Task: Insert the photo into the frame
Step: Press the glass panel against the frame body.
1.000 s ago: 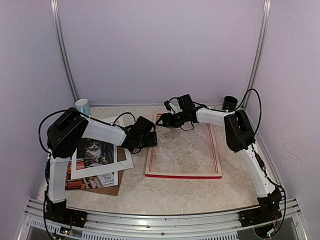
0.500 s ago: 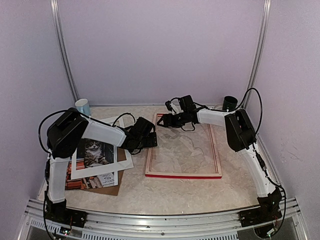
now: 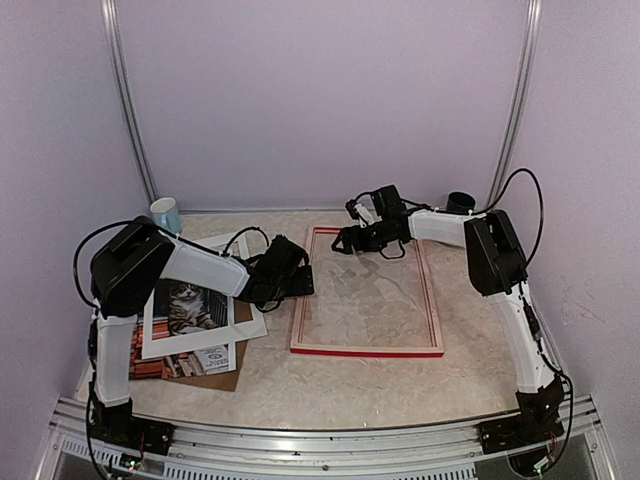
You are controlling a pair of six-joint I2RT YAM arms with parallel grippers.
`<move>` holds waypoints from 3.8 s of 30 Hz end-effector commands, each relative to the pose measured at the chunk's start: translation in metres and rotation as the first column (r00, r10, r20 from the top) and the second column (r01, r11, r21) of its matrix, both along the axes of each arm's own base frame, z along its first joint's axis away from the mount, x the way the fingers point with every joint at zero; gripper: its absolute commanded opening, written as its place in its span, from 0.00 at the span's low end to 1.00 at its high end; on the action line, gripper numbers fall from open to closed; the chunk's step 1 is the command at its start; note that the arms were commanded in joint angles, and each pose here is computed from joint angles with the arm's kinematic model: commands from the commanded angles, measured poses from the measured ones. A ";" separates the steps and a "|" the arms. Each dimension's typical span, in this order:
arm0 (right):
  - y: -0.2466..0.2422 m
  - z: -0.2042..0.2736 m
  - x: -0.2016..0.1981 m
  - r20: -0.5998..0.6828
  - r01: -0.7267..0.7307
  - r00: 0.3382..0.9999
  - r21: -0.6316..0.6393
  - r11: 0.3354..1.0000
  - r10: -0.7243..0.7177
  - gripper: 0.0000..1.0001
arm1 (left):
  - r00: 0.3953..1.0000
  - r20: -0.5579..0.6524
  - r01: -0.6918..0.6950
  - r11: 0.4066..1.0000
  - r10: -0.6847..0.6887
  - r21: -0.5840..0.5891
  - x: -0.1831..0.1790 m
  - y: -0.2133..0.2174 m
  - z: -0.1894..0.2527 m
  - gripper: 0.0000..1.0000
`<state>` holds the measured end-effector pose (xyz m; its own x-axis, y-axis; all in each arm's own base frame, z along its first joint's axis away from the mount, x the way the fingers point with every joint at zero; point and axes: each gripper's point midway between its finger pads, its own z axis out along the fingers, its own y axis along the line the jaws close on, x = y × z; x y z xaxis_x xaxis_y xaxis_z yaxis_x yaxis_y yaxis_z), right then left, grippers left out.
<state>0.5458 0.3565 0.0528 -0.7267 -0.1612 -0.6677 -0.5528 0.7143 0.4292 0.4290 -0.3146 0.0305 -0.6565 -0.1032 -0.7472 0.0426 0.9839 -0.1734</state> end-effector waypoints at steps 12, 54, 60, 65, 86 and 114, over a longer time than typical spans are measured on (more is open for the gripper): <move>-0.048 0.018 -0.179 0.071 -0.213 0.951 -0.553 0.806 0.300 0.99 | 0.994 0.103 0.035 0.998 -0.030 -0.050 -0.014 -0.008 0.039 0.99; -0.051 -0.037 -0.266 -0.113 -0.371 0.876 -0.779 0.505 0.468 0.99 | 0.993 0.116 0.031 0.987 -0.012 -0.160 -0.021 0.013 0.046 0.99; -0.036 -0.001 -0.240 0.046 -0.246 0.897 -0.775 0.582 0.440 0.99 | 0.993 0.116 0.032 0.986 -0.013 -0.161 -0.022 0.013 0.045 0.99; -0.035 0.030 -0.201 0.185 -0.094 0.915 -0.765 0.637 0.358 0.99 | 0.994 0.113 0.032 0.987 -0.014 -0.159 -0.022 0.014 0.043 0.99; -0.038 0.022 -0.072 0.375 0.228 0.923 -0.717 0.658 0.090 0.99 | 0.993 0.114 0.030 0.987 -0.012 -0.159 -0.021 0.014 0.040 0.99; -0.118 -0.018 0.059 0.392 0.423 0.900 -0.672 0.608 -0.192 0.99 | 0.993 0.114 0.035 0.987 -0.017 -0.158 -0.020 0.011 0.038 0.99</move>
